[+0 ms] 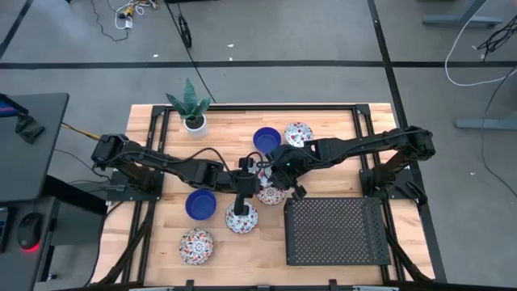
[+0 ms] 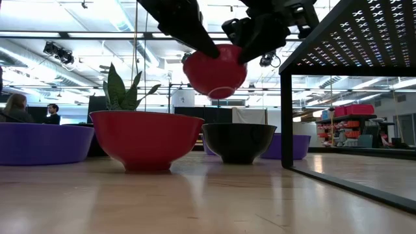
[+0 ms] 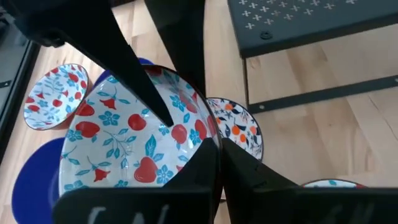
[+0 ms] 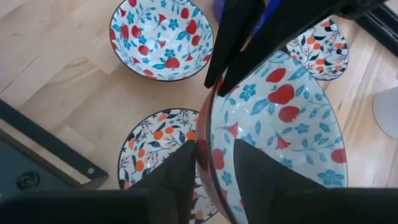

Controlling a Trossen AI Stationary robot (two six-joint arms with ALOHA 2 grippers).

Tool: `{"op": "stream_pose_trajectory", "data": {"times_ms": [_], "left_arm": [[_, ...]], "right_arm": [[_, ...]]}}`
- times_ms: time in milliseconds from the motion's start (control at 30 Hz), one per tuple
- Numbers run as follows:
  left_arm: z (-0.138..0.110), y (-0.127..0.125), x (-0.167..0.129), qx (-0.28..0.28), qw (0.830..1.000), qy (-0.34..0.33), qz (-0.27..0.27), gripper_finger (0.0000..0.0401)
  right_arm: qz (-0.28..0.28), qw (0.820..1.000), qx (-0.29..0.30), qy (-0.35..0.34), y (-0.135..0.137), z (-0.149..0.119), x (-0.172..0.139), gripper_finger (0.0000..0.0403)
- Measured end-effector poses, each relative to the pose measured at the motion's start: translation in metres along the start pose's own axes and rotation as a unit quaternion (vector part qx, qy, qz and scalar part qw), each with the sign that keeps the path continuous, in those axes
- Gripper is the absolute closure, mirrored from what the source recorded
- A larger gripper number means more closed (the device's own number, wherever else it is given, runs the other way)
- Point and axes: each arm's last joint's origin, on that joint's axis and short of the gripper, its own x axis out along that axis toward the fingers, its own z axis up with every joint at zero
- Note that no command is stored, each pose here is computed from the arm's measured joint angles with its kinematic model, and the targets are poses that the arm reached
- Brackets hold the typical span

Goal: Pick & Place Mini bowls
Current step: Put the top left red patterned bowl on the shelf

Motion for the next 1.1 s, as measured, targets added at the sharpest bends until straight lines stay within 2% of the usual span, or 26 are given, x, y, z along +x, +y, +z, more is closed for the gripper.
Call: {"op": "stream_pose_trajectory", "data": {"times_ms": [433, 533, 667, 800, 867, 967, 1100], "left_arm": [[0.000, -0.001, 0.000, 0.010, 1.000, -0.002, -0.003, 0.0379], [0.003, 0.000, 0.000, 0.007, 1.000, -0.015, -0.005, 0.0356], [0.018, 0.005, -0.010, 0.007, 0.998, -0.057, 0.009, 0.0294], [0.034, 0.013, -0.032, 0.002, 0.997, -0.057, 0.045, 0.0236], [0.039, 0.016, -0.045, -0.009, 0.996, -0.059, 0.072, 0.0218], [0.038, 0.017, -0.056, -0.018, 0.990, -0.052, 0.132, 0.0205], [0.021, 0.013, -0.056, -0.030, 0.982, -0.016, 0.185, 0.0204]], "right_arm": [[0.017, 1.000, -0.015, 0.003, 0.007, 0.002, 0.001, 0.0377], [0.015, 1.000, -0.013, 0.004, 0.012, 0.002, 0.004, 0.0388], [-0.058, 0.998, 0.014, 0.030, 0.011, -0.003, 0.012, 0.0394], [-0.162, 0.981, 0.044, 0.096, 0.007, -0.009, 0.007, 0.0395], [-0.194, 0.972, 0.063, 0.117, 0.009, -0.007, -0.004, 0.0395], [-0.215, 0.963, 0.101, 0.127, 0.021, 0.000, -0.028, 0.0396], [-0.215, 0.955, 0.139, 0.150, 0.053, 0.010, -0.063, 0.0396]]}}
